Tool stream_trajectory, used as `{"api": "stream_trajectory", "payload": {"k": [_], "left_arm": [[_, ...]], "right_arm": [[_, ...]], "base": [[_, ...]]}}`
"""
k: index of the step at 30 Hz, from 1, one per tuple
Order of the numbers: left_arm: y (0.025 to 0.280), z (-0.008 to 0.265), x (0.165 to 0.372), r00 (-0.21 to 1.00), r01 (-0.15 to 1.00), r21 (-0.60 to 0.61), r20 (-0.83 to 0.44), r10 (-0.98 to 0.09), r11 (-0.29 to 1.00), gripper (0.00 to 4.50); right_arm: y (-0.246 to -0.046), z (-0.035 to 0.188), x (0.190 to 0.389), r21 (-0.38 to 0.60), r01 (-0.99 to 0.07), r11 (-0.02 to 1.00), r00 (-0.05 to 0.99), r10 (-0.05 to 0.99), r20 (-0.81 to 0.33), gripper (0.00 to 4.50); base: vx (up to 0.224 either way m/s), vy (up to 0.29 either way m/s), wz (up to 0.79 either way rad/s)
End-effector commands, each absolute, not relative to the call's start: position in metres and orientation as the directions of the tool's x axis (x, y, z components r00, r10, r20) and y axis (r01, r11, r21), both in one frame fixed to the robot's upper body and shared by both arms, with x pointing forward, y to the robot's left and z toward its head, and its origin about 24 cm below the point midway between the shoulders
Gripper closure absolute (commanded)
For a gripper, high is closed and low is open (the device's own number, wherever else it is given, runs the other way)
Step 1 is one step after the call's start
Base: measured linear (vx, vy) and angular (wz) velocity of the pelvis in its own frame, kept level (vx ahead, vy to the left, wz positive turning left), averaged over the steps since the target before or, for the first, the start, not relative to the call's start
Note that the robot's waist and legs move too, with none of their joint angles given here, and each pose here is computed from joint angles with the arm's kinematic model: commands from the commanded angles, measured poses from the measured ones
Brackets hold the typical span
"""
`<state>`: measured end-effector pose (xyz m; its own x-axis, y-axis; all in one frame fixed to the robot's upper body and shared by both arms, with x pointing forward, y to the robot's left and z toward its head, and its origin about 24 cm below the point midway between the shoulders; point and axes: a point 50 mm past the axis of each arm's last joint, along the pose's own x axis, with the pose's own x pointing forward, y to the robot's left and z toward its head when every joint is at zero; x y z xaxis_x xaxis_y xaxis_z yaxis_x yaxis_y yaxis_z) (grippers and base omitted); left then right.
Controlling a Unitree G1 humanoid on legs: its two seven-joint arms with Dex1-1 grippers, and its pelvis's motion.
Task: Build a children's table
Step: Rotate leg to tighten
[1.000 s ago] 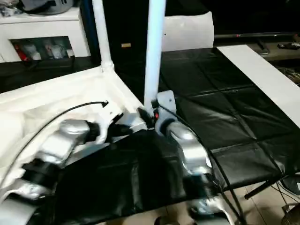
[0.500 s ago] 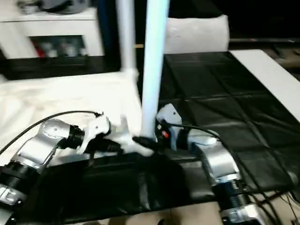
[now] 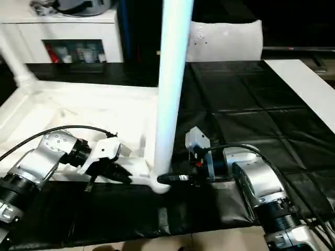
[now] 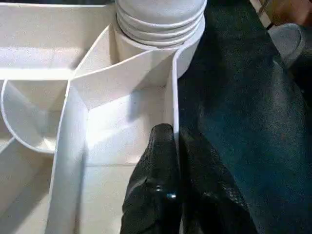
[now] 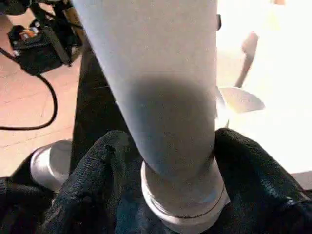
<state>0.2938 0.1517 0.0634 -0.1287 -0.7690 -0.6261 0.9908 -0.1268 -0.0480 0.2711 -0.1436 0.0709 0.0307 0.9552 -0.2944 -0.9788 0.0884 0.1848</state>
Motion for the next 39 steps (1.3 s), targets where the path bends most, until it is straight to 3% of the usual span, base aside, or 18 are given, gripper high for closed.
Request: {"api": "stream_trajectory", "payload": {"k": [1, 6, 13, 17, 18, 19, 20, 23, 29, 34, 36, 39], "left_arm": [[0.144, 0.070, 0.295, -0.171, 0.980, -0.035, -0.635, -0.754, -0.194, 4.50], [0.144, 0.069, 0.296, -0.179, 0.979, -0.035, -0.631, -0.755, -0.203, 4.50], [0.141, 0.068, 0.296, -0.153, 0.986, -0.039, -0.601, -0.784, -0.163, 4.50], [0.136, 0.066, 0.302, -0.054, 0.998, -0.047, -0.589, -0.807, -0.033, 4.50], [0.133, 0.066, 0.306, -0.012, 0.999, -0.042, -0.581, -0.814, 0.015, 4.50], [0.126, 0.065, 0.309, 0.041, 0.995, -0.053, -0.560, -0.827, 0.085, 4.50], [0.122, 0.065, 0.310, 0.059, 0.992, -0.059, -0.552, -0.832, 0.110, 4.50], [0.113, 0.064, 0.312, 0.112, 0.983, -0.064, -0.539, -0.835, 0.173, 4.50], [0.080, 0.067, 0.335, 0.437, 0.863, -0.025, -0.466, -0.769, 0.505, 4.50], [0.062, 0.073, 0.339, 0.535, 0.804, -0.014, -0.422, -0.732, 0.595, 4.50], [0.059, 0.075, 0.339, 0.541, 0.802, -0.005, -0.415, -0.731, 0.597, 4.50], [0.059, 0.075, 0.336, 0.509, 0.834, 0.022, -0.415, -0.754, 0.552, 4.50]], "right_arm": [[-0.142, 0.075, 0.272, 0.174, -0.983, 0.056, 0.005, 0.960, -0.281, 1.95], [-0.140, 0.076, 0.271, 0.188, -0.982, 0.033, -0.019, 0.962, -0.272, 2.40], [-0.137, 0.073, 0.264, 0.218, -0.975, 0.030, -0.025, 0.969, -0.247, 2.52], [-0.129, 0.067, 0.261, 0.238, -0.962, 0.133, 0.072, 0.966, -0.247, 2.53], [-0.124, 0.065, 0.263, 0.222, -0.957, 0.189, 0.129, 0.957, -0.259, 2.54], [-0.113, 0.061, 0.271, 0.206, -0.919, 0.337, 0.276, 0.921, -0.275, 2.54], [-0.108, 0.059, 0.276, 0.211, -0.889, 0.407, 0.345, 0.896, -0.279, 2.54], [-0.097, 0.059, 0.285, 0.232, -0.825, 0.515, 0.453, 0.849, -0.273, 2.56], [-0.064, 0.057, 0.301, 0.229, -0.649, 0.726, 0.648, 0.685, -0.333, 2.57], [-0.053, 0.060, 0.309, 0.236, -0.562, 0.793, 0.721, 0.609, -0.329, 2.57], [-0.053, 0.063, 0.310, 0.228, -0.558, 0.798, 0.738, 0.602, -0.305, 2.01], [-0.058, 0.067, 0.308, 0.220, -0.578, 0.786, 0.740, 0.619, -0.264, 1.81]], "base": [[0.000, 0.000, 0.00], [0.000, 0.000, 0.00], [0.000, 0.000, 0.00], [0.000, 0.000, 0.00], [0.000, 0.000, 0.00], [0.000, 0.000, 0.00], [0.000, 0.000, 0.00], [0.000, 0.000, 0.00], [0.000, 0.000, 0.00], [0.000, 0.000, 0.00], [0.000, 0.000, 0.00], [0.000, 0.000, 0.00]]}}
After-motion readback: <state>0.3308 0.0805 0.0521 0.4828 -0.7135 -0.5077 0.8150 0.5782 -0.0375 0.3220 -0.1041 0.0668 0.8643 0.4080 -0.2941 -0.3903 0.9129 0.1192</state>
